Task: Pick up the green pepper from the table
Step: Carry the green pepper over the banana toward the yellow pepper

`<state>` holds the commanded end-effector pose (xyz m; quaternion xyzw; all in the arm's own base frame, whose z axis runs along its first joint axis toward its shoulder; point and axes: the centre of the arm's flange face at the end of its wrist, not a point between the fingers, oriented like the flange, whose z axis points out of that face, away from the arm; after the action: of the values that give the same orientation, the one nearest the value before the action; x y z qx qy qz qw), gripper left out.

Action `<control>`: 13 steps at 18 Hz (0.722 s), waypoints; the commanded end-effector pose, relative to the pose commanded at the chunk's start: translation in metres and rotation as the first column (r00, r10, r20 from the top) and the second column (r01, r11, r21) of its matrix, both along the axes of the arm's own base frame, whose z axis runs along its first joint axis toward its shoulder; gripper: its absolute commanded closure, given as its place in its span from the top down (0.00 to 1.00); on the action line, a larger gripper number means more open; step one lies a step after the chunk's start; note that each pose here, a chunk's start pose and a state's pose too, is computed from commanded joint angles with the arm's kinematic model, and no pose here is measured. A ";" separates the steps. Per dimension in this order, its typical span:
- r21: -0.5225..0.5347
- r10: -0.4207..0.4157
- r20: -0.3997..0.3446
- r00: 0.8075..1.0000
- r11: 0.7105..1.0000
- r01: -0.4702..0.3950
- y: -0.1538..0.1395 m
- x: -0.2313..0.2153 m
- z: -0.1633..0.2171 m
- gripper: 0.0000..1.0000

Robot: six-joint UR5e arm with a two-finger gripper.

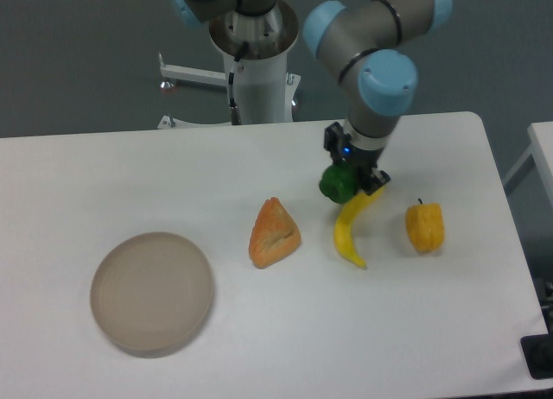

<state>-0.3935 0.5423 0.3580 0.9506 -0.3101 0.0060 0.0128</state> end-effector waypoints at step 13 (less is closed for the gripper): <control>0.001 -0.066 0.008 0.998 0.998 0.066 0.026 -0.024 0.002 0.02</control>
<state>-0.4175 0.5679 0.3601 0.9399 -0.3413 0.0093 0.0114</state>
